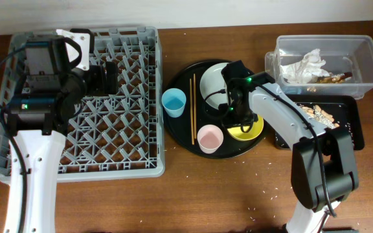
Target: Sort waste into correct bins and load items into the dishwasher rack
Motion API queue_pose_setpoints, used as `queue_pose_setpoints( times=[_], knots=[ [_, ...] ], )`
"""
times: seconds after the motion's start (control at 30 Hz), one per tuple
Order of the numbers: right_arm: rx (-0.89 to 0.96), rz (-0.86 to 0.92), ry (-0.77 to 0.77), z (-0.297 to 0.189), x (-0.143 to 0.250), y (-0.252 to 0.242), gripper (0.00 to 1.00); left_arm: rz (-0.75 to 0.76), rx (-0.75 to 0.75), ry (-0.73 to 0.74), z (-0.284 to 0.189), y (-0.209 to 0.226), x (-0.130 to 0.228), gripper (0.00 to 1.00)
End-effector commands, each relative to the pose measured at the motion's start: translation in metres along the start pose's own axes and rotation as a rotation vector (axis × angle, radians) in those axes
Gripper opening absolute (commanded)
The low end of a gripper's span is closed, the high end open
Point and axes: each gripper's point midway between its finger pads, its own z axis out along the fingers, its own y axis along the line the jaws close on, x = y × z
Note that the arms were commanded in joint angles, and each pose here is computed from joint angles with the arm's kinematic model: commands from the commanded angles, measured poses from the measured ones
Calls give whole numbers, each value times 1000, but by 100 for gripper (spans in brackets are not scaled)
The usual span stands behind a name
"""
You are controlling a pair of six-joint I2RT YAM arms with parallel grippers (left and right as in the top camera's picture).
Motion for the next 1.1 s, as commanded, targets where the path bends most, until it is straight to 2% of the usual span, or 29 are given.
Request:
queue_pose_setpoints(
  times=[0.0,0.13,0.4,0.47,0.53,0.57,0.6,0.7,0.87,0.93,0.97,1.03,1.07],
  knots=[
    [-57,-1,-42,-25,-16,15,39,15,3,-18,-4,1,-7,100],
    [-123,-26,-97,-72,-36,34,47,15,3,-18,-4,1,-7,100],
    [-116,-100,106,-24,25,46,46,15,3,-18,-4,1,-7,100],
    [-112,-101,125,-14,33,45,37,15,3,-18,-4,1,-7,100],
    [-112,-102,122,-9,33,44,22,15,3,-18,-4,1,-7,100],
    [-113,-102,116,-8,32,44,10,15,2,-18,-4,1,-7,100],
    [-116,-103,106,-8,30,45,4,15,2,-18,-4,1,-7,100],
    [-151,-97,68,-24,18,50,4,15,3,-18,-4,1,-7,100],
    [-406,-52,-175,-124,-16,49,4,14,55,-16,-4,-8,-6,100],
    [-540,-53,-241,-150,-22,48,4,13,138,-11,-5,-23,-5,100],
    [-665,-84,-280,-166,-28,53,4,11,250,-8,-6,-41,-4,100],
    [-783,-122,-314,-179,-32,63,4,0,461,15,-5,-74,0,100],
    [-887,-176,-350,-189,-37,77,4,-29,669,55,-2,-102,5,99]
  ],
)
